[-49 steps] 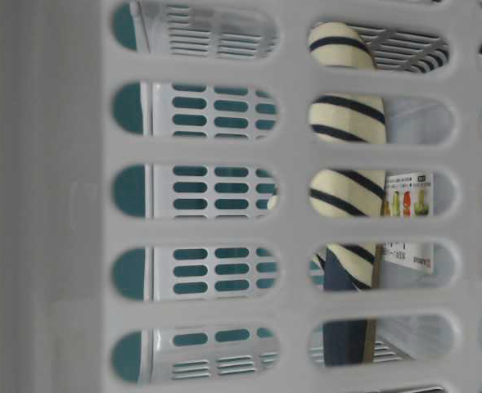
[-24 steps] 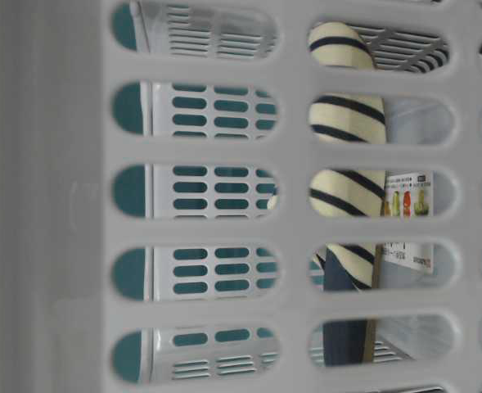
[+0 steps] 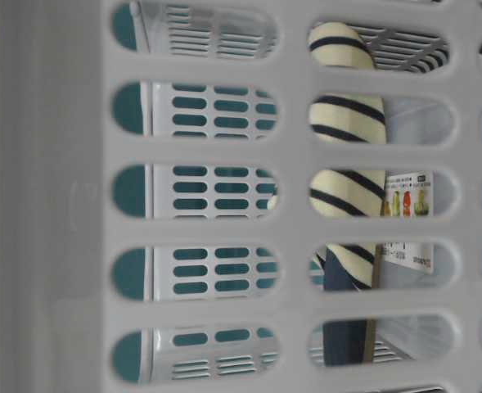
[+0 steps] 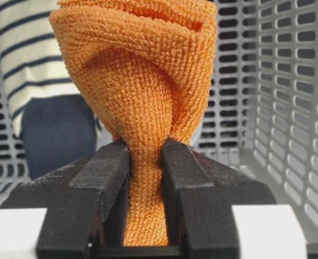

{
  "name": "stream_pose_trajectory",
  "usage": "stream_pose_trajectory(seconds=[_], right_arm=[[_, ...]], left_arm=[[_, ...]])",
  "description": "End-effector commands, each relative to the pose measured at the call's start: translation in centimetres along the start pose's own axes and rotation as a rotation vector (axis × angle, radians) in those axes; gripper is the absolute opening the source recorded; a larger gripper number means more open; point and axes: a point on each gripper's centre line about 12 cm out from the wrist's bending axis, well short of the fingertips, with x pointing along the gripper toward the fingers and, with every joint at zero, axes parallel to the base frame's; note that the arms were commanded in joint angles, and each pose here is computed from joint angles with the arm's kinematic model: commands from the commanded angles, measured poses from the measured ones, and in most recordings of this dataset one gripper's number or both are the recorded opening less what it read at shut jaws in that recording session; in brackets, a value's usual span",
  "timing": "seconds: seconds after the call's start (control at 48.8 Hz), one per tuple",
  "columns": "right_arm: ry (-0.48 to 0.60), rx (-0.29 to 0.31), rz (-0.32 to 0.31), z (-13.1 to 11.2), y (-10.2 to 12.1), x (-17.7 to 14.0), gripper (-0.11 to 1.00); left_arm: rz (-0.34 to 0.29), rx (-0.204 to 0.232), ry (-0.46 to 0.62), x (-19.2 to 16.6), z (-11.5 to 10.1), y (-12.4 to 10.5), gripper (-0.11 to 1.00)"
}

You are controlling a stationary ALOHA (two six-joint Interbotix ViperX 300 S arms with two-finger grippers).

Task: Pick up the orange cloth from the shopping basket with the left arm.
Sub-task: 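Lift the orange cloth upward with the left gripper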

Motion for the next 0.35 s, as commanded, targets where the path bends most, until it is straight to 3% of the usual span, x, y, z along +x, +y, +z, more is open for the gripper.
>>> stream_pose_trajectory(seconds=[0.0,0.328], right_arm=[[-0.012,0.004,-0.002,0.33,-0.02,0.12,-0.01],[-0.011,0.003,-0.002,0.30,-0.01,0.15,-0.01]], left_arm=[[0.002,-0.004,-0.038,-1.46,0.30,0.15,0.15],[0.002,-0.004,-0.038,-1.46,0.30,0.15,0.15]])
